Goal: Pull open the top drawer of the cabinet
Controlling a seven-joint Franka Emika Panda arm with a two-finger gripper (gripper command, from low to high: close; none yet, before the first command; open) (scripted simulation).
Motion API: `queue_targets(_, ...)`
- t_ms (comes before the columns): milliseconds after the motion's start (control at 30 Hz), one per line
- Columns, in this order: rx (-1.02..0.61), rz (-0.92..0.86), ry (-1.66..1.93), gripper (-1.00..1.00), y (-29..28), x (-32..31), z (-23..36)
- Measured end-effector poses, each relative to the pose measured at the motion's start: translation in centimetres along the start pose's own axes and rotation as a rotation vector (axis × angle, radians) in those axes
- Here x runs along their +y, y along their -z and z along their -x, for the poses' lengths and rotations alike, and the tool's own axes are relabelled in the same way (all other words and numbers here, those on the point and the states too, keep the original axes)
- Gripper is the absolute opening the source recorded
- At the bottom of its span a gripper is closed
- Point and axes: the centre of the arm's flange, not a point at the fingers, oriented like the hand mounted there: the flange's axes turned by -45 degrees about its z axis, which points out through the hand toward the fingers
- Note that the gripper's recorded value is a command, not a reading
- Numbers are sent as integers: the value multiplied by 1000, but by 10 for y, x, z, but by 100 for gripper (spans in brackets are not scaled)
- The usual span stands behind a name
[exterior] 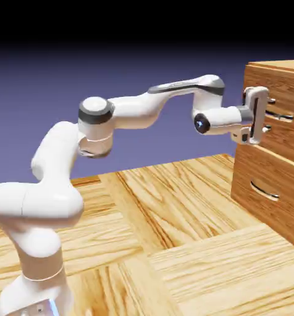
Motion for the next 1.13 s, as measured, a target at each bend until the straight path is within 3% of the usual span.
queue_targets(467, 0, 0, 0, -100, 91, 0, 0)
queue_targets(1033, 0, 0, 0, -100, 264, 0, 0)
queue_targets(1067, 0, 0, 0, 100, 267, 0, 0)
queue_targets(1133, 0, 0, 0, 100, 267, 0, 0)
